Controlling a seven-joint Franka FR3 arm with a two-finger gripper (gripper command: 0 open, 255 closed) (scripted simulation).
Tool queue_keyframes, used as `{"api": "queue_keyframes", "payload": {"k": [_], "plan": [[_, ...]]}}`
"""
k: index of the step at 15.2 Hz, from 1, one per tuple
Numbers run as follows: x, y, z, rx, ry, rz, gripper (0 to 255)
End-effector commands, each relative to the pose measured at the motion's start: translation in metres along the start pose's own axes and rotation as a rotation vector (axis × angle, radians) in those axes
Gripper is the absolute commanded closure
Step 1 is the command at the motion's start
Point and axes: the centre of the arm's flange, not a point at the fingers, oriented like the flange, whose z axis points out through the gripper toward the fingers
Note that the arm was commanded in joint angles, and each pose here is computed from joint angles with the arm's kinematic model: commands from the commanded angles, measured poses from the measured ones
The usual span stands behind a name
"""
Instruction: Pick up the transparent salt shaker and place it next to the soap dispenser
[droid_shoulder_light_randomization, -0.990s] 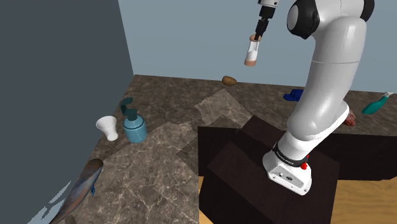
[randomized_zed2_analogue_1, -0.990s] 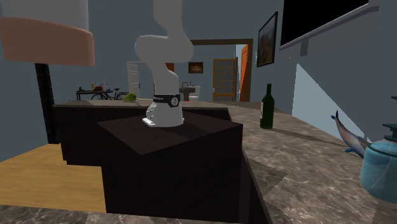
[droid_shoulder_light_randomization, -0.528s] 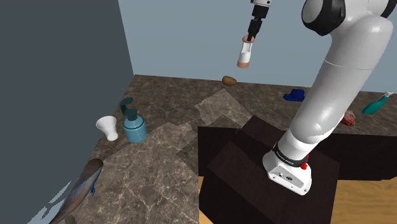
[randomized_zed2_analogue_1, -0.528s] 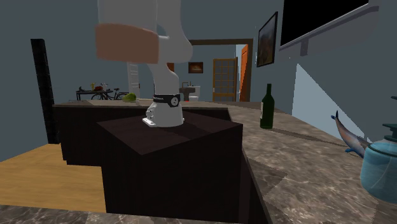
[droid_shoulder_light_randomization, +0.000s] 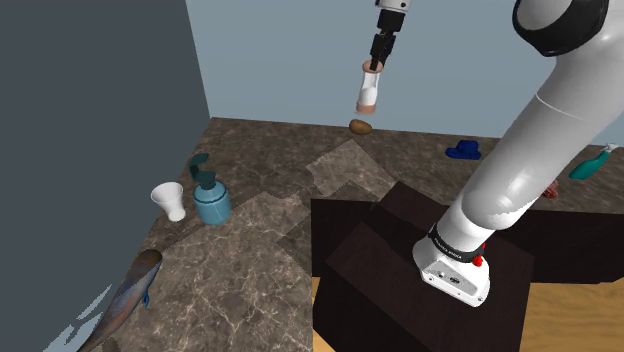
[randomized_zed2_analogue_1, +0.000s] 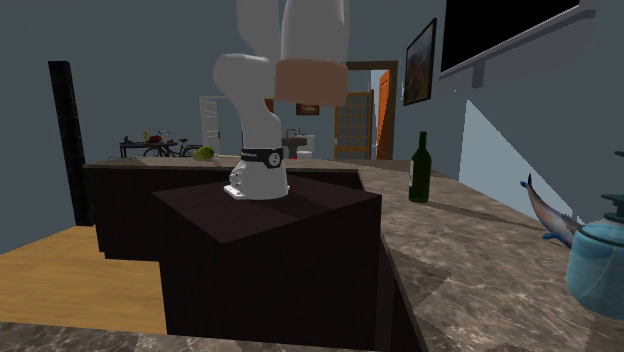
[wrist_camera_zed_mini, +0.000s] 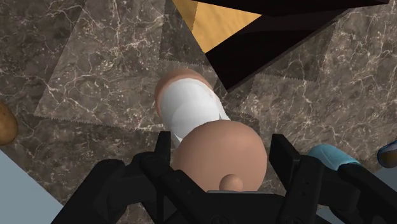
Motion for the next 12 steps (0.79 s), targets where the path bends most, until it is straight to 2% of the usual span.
{"api": "queue_keyframes", "payload": {"k": [1,12], "plan": [[0.01,-0.025,0.006,-0.001,0.0,0.002,255],[0.049,-0.164,0.027,-0.001,0.0,0.002,255]]}}
